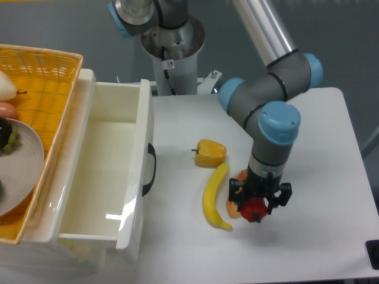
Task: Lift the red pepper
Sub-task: 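Lift the red pepper up off the table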
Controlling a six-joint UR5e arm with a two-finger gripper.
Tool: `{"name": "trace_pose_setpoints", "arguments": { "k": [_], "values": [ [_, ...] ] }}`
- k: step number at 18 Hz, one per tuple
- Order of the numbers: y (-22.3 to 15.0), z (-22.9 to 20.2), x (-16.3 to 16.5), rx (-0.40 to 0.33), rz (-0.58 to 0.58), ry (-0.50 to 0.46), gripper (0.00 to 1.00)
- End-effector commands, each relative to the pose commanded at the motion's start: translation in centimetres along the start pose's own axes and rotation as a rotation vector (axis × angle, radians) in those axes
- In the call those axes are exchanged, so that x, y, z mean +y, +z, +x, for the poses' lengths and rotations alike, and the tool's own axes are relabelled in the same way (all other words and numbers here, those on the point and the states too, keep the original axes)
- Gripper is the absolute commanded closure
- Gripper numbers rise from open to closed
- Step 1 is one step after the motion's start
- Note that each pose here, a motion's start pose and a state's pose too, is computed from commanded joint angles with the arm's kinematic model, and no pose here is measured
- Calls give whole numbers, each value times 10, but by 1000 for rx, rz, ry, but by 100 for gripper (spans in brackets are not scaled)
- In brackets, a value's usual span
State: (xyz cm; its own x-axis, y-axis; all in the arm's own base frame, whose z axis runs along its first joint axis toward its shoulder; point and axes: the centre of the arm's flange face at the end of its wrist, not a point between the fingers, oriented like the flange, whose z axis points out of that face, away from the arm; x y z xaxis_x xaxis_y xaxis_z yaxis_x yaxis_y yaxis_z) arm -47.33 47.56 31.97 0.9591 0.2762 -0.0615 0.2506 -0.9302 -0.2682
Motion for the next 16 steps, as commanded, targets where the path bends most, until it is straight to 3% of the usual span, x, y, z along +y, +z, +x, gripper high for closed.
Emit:
{"name": "trace_pose_setpoints", "arguments": {
  "k": [4, 9, 16],
  "values": [
    [-22, 12, 11, -5, -60, 80, 56],
    [-20, 20, 24, -23, -215, 224, 56],
    [-19, 20, 25, -21, -218, 232, 56]
  ]
}}
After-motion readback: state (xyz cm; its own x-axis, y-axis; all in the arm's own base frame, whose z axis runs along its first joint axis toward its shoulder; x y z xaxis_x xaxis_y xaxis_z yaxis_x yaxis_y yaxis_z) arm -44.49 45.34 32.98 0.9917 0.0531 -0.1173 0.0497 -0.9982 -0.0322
